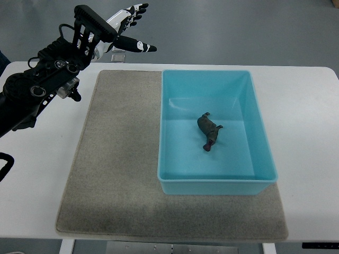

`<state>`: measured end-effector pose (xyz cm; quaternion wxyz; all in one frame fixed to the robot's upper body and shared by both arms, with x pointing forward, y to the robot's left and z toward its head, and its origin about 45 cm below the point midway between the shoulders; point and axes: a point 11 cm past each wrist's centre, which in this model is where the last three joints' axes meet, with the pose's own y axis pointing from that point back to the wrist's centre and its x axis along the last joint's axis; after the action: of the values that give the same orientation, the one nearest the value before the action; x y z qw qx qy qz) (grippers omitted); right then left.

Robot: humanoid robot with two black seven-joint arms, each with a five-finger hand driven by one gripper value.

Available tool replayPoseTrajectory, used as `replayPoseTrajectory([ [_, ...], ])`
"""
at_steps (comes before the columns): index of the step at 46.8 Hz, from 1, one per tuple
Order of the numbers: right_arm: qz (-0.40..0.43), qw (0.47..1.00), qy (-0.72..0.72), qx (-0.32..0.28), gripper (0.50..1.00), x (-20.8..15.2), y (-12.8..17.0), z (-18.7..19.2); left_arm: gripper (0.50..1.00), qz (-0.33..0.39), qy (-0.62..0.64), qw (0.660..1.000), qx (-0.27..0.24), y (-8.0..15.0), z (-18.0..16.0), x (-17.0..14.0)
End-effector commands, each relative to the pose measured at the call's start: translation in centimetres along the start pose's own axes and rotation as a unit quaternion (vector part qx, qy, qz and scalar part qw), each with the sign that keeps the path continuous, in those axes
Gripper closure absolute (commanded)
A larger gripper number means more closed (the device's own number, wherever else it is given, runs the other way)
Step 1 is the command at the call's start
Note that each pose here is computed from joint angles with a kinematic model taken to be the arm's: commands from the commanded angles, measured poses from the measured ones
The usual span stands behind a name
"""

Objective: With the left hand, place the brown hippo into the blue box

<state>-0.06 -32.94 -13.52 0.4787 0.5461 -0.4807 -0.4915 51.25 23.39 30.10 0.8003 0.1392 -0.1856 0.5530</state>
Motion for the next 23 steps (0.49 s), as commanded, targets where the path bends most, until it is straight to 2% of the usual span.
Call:
replayPoseTrajectory([
  [1,-0.001,1.0,-0.001,0.0,0.564,0.0,0.0,0.0,0.5,0.023,0.052,0.998,0.009,0.0,-0.6,0.7],
  [13,0.0,1.0,0.0,0.0,0.564,0.0,0.0,0.0,0.5,0.082,0.193,0.977,0.028,0.4,-2.2,2.7],
  [23,0.0,1.0,0.0,0.001,0.564,0.0,0.0,-0.1,0.5,0.133,0.302,0.943,0.04,1.0,-3.9,4.4],
])
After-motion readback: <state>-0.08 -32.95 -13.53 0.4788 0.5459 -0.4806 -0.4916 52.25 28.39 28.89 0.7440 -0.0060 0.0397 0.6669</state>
